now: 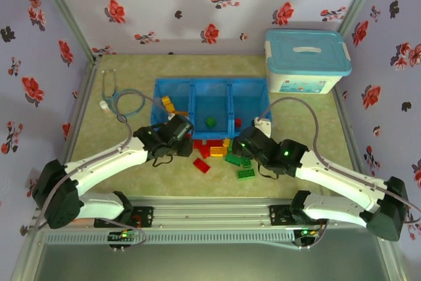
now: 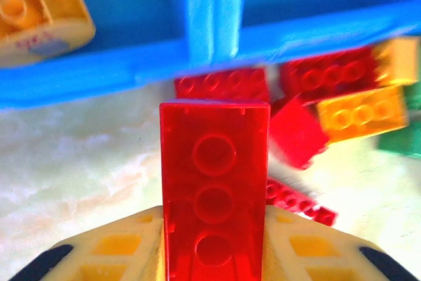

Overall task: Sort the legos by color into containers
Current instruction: Place the lego in the container.

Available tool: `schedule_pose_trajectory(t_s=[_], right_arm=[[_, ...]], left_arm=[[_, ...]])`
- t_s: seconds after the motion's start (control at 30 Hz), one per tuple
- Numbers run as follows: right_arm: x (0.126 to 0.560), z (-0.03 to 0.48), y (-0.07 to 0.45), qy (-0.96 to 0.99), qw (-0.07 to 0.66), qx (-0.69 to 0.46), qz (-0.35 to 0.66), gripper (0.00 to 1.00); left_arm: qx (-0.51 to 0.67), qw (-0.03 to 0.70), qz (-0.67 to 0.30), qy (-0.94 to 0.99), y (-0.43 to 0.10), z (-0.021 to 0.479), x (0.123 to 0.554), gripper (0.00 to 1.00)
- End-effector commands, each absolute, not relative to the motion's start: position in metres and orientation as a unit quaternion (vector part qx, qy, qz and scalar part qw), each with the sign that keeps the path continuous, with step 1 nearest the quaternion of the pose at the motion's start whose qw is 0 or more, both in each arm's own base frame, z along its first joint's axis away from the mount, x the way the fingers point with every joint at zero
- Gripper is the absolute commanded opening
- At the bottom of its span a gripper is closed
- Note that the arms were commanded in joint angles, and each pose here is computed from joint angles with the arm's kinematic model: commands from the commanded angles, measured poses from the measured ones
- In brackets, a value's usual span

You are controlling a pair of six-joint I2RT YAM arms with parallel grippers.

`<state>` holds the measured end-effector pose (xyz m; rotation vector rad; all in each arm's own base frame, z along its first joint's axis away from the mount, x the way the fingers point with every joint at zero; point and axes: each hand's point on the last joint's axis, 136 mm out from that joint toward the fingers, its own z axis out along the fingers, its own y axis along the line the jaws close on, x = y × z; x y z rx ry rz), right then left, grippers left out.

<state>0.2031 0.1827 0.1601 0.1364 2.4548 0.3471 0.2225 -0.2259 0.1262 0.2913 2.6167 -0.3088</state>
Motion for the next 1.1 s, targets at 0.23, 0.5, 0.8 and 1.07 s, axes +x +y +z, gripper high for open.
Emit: schedule_pose_trajectory(t_s=[0.23,0.5,0.8,1.07], right_arm=[[0.188,0.162,0.084,0.914,0.366,0.169,0.051,0.76],[0.183,0.155,0.089,0.924,0.347,0.15,0.059,0.76],[0.184,0.156,0.096,0.926,0.345,0.137,0.07,0.77],[0.183,0.155,0.1,0.928,0.339,0.131,0.078,0.77]], left_arm=[[0.182,0.294,-0.205,0.916,-0.319,0.209,0.269,0.33],[0.22,0.28,-0.239,0.904,-0.393,0.215,0.308,0.33],[0.237,0.261,-0.246,0.903,-0.442,0.201,0.337,0.34],[0.245,0.27,-0.234,0.901,-0.444,0.225,0.345,0.78]])
